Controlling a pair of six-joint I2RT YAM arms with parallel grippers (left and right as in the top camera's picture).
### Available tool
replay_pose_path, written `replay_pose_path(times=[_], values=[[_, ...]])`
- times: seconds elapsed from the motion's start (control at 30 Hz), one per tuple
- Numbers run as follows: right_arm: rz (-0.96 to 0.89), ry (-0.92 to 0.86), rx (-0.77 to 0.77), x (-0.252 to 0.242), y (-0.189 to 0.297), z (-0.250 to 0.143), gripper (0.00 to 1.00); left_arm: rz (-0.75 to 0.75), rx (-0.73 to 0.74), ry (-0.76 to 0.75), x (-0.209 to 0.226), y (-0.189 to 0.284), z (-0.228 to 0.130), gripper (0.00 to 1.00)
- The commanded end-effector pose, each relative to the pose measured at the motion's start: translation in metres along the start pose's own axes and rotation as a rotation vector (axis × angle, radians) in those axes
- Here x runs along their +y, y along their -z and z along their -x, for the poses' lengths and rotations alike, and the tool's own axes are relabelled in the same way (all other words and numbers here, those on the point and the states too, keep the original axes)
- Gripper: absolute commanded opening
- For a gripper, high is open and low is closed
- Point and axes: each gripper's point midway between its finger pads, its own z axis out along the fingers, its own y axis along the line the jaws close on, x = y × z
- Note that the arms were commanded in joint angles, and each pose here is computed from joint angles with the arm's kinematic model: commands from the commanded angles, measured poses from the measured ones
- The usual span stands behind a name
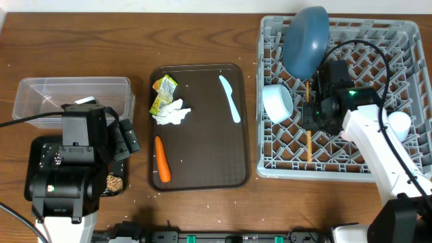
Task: Sort waste into correct bins and load items into the dishwasher rack
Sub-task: 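Move the right gripper to the light-blue knife and grasp it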
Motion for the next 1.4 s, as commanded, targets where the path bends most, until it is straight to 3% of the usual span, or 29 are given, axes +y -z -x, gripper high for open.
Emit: replay_pose_path(times=[0.0,0.17,0.27,0.5,0.57,0.83,1.13,1.37], values=[[0.043,-0.074,0.013,0.006,0.000,-0.002,0.35,0.013,-0.015,0.009,0.003,0.003,0.004,0.98],[0.155,-0.002,-0.047,0.030,0.024,0.007,0.28,0.013,-0.015,0.009,0.003,0.003,0.004,0.98],[0.269,0.147,-0.147,0.061,0.046,0.017,0.24,0.013,-0.015,0.009,0.003,0.003,0.004,0.98],[0.387,0.306,-0.335,0.148,0.068,0.032,0.28,0.013,-0.015,0.009,0.003,0.003,0.004,0.98],[0.372,0.307,-0.363,0.168,0.059,0.036,0.32,0.013,-0.015,0.009,0.003,0.003,0.004,0.98],[0.304,0.324,-0.374,0.221,-0.023,0.050,0.33,0.013,-0.015,0.009,0.003,0.003,0.004,0.98],[0.248,0.324,-0.277,0.237,-0.071,0.077,0.34,0.013,-0.015,0.009,0.003,0.003,0.004,0.98],[0.176,0.325,-0.199,0.229,-0.108,0.068,0.36,0.013,-0.015,0.009,0.003,0.003,0.004,0.98]])
